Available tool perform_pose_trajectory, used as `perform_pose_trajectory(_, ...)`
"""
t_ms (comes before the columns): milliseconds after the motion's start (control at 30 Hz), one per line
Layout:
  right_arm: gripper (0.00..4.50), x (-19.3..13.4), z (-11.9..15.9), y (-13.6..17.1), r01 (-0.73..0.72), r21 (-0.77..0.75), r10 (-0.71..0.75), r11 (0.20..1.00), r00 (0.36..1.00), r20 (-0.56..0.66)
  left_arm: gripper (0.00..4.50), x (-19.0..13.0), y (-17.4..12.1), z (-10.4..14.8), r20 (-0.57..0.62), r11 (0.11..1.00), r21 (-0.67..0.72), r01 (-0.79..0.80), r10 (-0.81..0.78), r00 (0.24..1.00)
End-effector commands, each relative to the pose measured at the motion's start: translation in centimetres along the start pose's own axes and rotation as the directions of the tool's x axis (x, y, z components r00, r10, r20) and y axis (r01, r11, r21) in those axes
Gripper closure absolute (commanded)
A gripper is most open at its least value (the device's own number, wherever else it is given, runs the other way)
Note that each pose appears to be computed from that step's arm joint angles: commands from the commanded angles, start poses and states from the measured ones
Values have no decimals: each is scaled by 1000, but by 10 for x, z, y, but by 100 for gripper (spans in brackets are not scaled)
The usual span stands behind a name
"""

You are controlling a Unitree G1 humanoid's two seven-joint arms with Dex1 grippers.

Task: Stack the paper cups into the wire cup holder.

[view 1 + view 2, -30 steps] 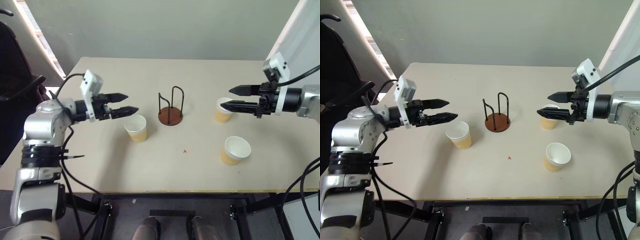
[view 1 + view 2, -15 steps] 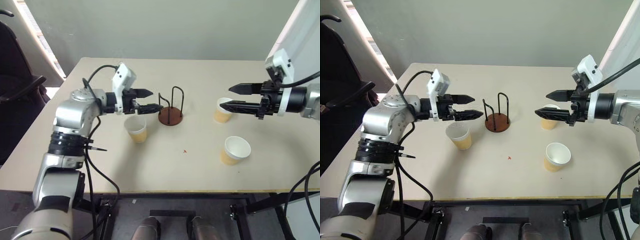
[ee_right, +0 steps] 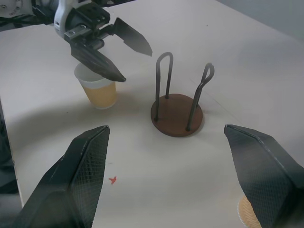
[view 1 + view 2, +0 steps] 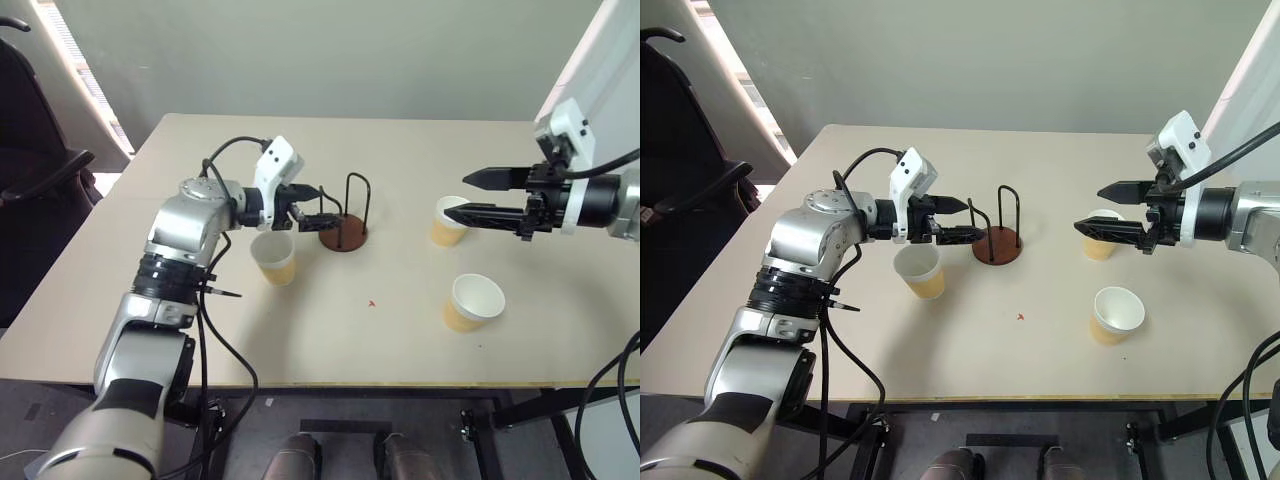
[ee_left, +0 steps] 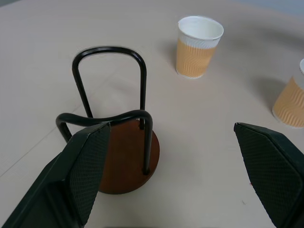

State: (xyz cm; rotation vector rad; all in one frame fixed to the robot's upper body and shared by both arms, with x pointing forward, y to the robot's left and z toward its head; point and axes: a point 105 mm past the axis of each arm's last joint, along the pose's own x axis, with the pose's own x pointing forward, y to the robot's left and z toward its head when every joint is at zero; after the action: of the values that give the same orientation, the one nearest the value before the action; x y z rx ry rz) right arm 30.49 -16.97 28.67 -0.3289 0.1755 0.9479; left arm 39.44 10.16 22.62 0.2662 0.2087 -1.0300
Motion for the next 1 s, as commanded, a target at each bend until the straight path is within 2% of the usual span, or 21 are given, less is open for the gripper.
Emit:
perform_pose_trajectory(33, 51, -11, 14, -3, 44, -48, -42, 998, 998, 46, 0, -3, 1, 14, 1, 999, 52, 0, 0, 1000)
perform_pose_trajectory(433, 51, -8, 12, -6, 48, -46, -46, 998, 998, 50, 0, -4, 3, 4, -67, 997, 70, -16, 21, 998)
perform_pose_trajectory(767, 51, -6, 11, -7, 47, -47, -44, 998, 998, 54, 0, 13, 6, -9, -109, 997, 76, -21, 30, 994)
perform_pose_trajectory(1000, 51, -7, 10, -7, 54, -50, -51, 997, 997, 55, 0, 29, 9, -8, -86, 997, 71, -38, 44, 995)
